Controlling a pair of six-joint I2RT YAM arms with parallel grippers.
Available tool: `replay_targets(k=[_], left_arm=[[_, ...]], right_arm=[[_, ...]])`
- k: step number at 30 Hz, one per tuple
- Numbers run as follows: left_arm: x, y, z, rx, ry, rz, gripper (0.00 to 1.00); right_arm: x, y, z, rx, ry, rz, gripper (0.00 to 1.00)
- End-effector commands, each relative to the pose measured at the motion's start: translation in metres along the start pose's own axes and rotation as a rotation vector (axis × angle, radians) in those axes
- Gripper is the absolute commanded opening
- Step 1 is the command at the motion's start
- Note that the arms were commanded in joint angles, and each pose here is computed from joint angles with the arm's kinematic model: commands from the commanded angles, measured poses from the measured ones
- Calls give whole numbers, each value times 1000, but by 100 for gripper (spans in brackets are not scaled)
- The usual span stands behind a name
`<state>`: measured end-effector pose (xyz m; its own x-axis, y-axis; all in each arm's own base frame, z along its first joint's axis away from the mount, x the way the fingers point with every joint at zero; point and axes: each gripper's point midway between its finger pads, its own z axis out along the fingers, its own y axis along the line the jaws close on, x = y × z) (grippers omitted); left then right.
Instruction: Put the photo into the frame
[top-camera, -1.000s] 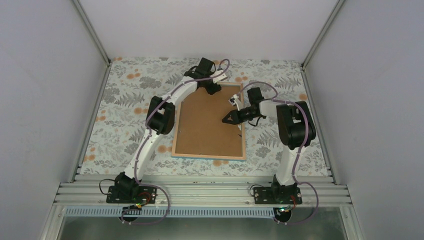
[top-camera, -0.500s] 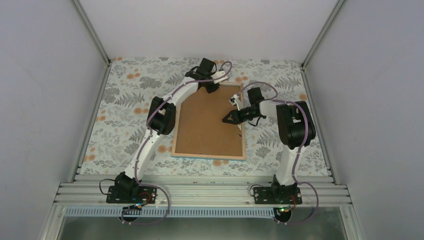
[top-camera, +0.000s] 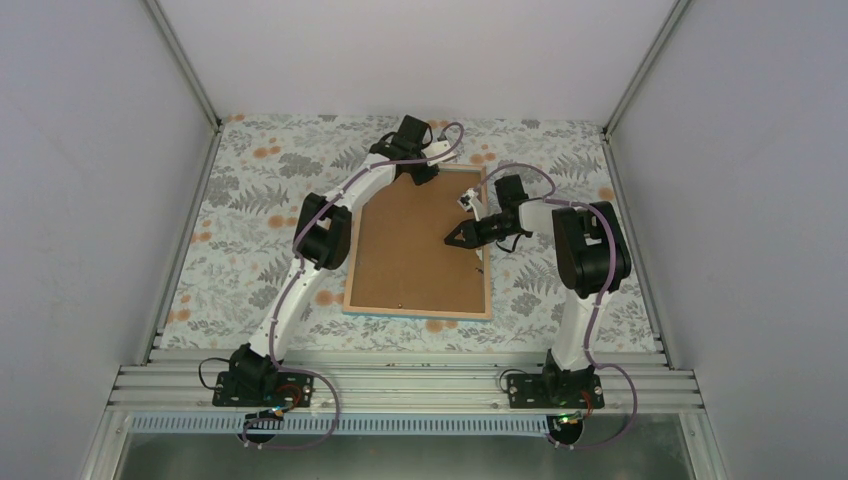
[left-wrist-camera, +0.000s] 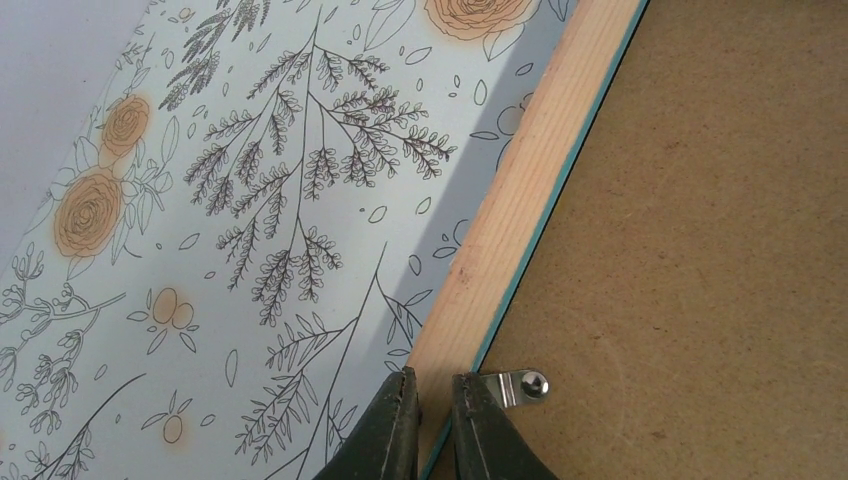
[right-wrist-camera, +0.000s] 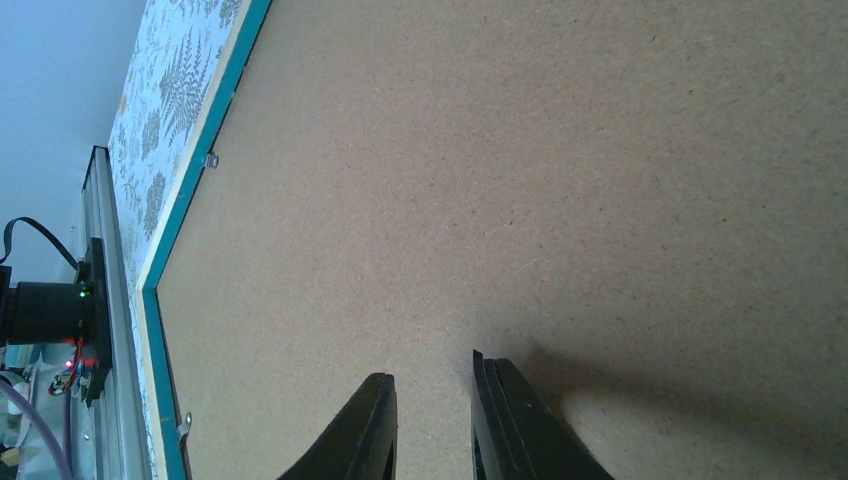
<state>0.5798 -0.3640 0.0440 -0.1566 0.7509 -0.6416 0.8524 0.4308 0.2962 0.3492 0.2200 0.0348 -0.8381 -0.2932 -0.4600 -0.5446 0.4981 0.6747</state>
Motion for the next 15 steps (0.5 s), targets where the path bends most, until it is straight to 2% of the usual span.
replay_targets(k=[1,7,11,15], left_arm=[[31,-34,24,109,64,-23,10],[29,-24,11,96,58,-74,7],[25,7,-3,32,29,-127,7],[-1,31,-23,-15,-27,-99,11]], right_arm=[[17,-11,10,14,39,19,21],[15,-8,8,12,37,7,22],[4,2,0,12,9,-34,27],[-17,16,-15,34,-38,-108,33]])
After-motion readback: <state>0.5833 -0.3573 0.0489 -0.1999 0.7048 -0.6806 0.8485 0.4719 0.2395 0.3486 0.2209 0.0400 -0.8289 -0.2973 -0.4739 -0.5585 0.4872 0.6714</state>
